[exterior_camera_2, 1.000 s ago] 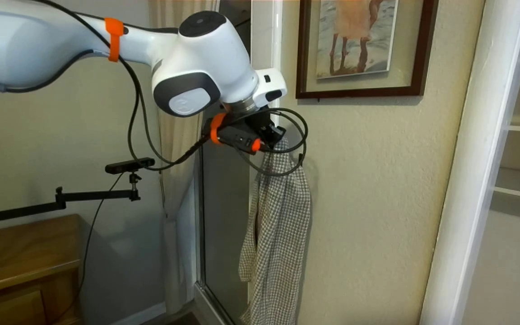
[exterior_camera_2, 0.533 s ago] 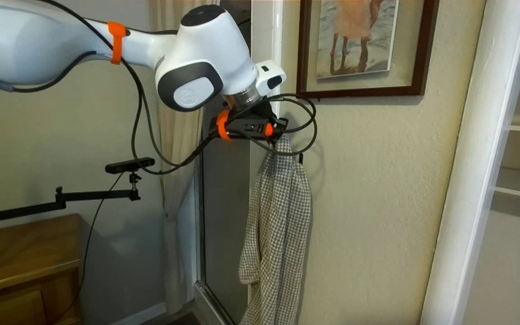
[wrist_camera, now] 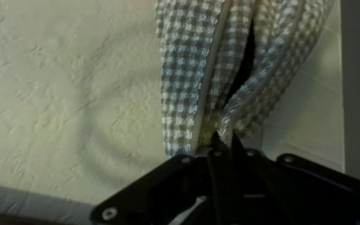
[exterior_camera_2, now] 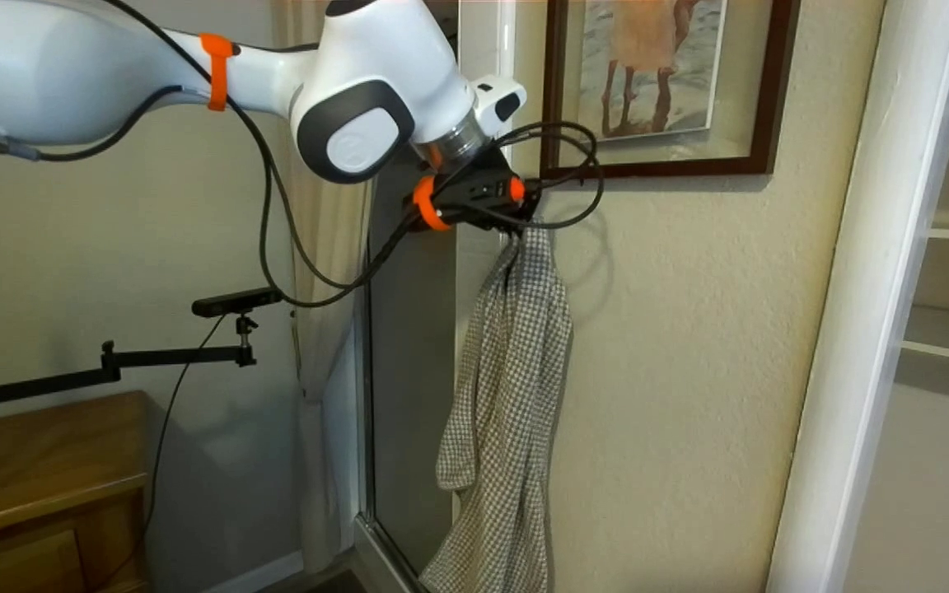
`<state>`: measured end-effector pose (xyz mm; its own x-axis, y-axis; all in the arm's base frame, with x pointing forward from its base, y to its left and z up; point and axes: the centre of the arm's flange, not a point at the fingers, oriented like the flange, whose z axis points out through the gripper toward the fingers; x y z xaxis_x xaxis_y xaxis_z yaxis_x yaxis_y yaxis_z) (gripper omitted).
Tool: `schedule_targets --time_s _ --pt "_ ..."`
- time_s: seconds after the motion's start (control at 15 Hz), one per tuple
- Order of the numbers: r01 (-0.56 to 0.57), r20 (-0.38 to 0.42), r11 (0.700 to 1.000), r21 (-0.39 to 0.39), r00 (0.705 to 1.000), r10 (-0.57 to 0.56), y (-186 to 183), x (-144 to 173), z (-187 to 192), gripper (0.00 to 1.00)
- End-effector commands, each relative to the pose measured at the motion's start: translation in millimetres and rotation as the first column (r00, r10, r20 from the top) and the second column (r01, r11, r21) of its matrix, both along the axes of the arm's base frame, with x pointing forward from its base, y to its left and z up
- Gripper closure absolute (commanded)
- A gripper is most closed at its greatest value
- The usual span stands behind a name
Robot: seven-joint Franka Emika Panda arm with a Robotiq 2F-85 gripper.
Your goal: Adjust the cloth on the wall hook
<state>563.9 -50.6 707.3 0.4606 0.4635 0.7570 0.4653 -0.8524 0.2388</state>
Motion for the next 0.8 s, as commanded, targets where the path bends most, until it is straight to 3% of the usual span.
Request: schedule_targets --time_s 0.0,0.27,0.73 --pt "0.092 0.073 0.995 -0.035 0.993 -0.090 -16 20 49 0.99" --pt "0.126 0.076 0.992 -0.027 0.989 -0.124 -21 25 55 0.99" --pt "0.115 0.023 0.993 0.041 0.993 -0.116 -9 48 17 0.99"
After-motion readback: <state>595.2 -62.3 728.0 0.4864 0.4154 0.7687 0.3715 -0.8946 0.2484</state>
